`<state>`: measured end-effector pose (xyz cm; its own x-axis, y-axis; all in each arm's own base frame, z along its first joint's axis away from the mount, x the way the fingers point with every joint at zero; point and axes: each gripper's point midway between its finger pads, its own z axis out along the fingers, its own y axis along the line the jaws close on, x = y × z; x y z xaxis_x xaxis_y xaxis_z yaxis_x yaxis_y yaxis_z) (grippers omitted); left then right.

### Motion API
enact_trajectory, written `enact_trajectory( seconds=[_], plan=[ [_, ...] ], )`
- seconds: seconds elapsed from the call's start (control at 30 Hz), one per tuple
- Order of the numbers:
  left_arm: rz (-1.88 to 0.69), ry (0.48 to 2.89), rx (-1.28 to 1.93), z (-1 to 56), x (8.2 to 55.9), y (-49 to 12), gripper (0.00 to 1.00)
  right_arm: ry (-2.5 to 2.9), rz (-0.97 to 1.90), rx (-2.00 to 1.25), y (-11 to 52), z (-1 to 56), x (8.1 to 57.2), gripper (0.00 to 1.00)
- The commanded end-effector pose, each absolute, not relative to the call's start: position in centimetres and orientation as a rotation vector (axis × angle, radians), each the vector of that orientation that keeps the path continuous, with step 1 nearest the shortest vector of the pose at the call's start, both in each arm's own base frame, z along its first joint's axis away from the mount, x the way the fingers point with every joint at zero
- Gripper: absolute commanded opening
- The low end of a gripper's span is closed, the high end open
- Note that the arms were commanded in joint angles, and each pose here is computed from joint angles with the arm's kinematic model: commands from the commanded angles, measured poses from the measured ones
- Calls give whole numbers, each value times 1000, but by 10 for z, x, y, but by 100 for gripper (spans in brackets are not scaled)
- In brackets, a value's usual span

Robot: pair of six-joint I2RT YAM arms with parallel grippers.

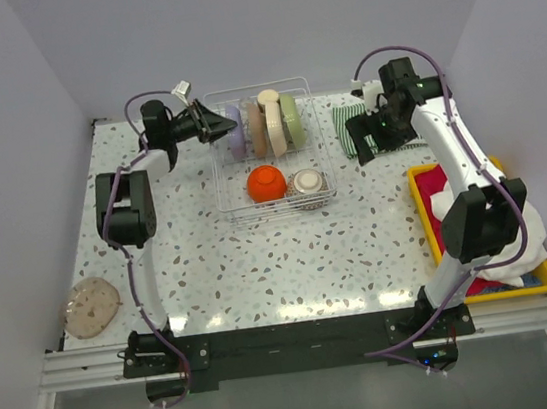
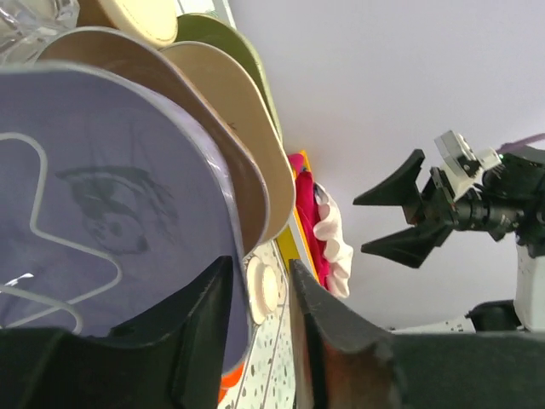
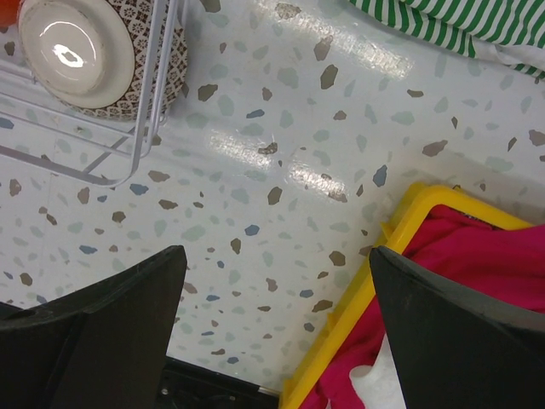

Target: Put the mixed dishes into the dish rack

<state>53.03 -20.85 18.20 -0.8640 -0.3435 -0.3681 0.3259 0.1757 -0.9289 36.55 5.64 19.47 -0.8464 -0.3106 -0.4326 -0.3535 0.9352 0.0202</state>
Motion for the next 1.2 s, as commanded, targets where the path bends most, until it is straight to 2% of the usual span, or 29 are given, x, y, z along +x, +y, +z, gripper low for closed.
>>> enact_trajectory(
  seconds=[0.0,0.03,0.2,0.3,0.4,0.47,0.6,0.77,1.0,1.17],
  plan=[
    [-1639,1905,10,221,536,-226,42,2631,136,-510,61,203,369,93],
    [-1634,1890,25,231,535,-229,47,2635,137,-514,62,202,368,93],
    [-1518,1870,90,259,534,-227,56,2637,138,-527,63,202,361,93],
    [-1365,1935,82,259,537,-201,60,2634,145,-532,65,203,359,93],
    [-1184,2113,49,237,522,-167,70,2635,154,-532,66,203,359,93],
    [-1087,2153,107,223,517,-150,71,2637,175,-530,69,201,359,93],
    [-1057,2283,143,187,491,-140,72,2644,224,-526,75,195,360,93],
    [-1061,2291,171,170,477,-142,73,2622,245,-525,78,200,360,93],
    [-969,2218,282,201,473,-140,75,2575,235,-530,75,214,339,93],
    [-651,2240,527,228,463,-105,75,2564,279,-544,79,214,327,93]
  ],
)
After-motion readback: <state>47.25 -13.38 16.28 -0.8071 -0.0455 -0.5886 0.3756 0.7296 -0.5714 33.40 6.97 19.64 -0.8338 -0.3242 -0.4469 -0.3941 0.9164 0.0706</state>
